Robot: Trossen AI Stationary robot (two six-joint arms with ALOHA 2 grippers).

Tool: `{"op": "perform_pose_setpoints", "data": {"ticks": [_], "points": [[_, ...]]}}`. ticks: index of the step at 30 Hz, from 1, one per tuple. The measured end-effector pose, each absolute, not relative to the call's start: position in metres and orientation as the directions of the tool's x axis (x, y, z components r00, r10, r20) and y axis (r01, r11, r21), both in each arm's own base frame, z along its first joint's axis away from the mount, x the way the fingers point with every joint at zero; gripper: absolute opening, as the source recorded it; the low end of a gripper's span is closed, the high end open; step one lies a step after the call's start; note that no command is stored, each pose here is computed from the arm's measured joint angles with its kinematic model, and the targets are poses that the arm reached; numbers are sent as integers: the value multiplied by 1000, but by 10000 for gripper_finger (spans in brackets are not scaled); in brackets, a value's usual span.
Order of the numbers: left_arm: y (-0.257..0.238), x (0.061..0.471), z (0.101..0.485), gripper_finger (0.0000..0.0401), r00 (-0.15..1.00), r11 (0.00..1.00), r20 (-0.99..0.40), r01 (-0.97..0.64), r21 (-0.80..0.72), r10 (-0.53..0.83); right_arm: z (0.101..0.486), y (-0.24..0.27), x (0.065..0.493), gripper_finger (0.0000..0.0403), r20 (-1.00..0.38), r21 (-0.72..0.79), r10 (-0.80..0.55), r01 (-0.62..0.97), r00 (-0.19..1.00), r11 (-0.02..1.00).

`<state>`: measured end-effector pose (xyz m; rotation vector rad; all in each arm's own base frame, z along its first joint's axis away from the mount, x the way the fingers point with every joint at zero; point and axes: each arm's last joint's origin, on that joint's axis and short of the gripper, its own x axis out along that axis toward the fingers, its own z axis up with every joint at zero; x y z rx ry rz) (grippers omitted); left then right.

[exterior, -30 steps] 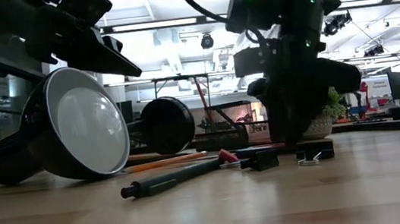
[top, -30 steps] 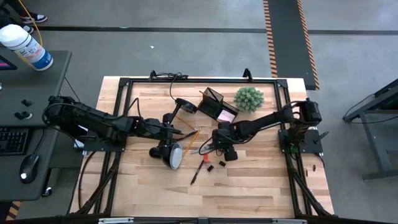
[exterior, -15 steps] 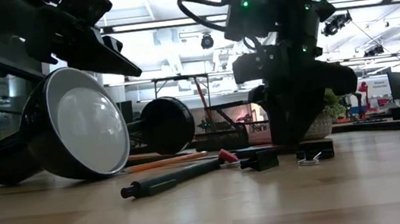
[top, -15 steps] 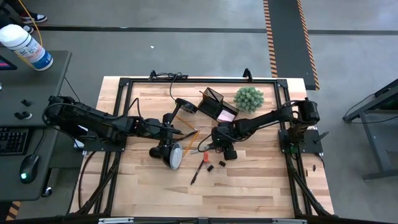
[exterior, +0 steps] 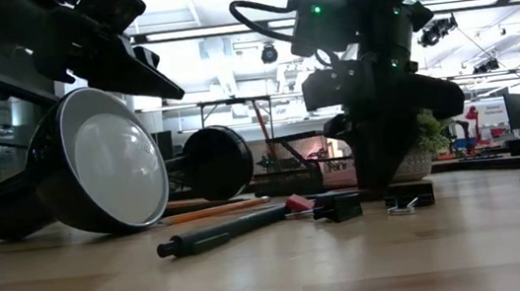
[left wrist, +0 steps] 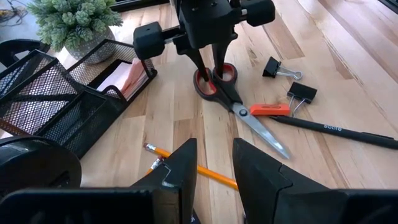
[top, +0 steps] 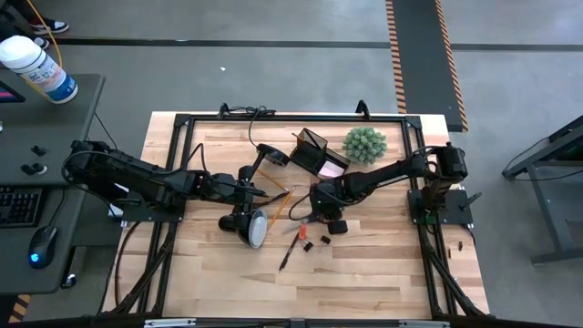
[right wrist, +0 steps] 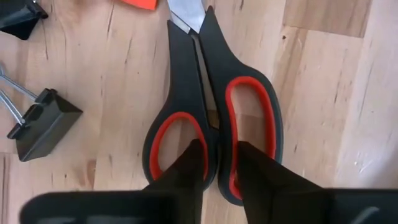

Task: Pick and place office supplies into organizer
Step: Put the scissors into the desk organizer

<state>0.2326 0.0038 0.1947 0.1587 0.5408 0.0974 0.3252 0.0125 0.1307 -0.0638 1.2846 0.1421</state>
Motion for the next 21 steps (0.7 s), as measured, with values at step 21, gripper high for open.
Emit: {"op": "perform_pose_setpoints", "data": {"ticks": [21], "points": [[4, 232, 194, 92, 852, 983, -507, -50, 176, 134, 213, 22, 345, 65, -970, -213, -192, -138, 150, 967]]}}
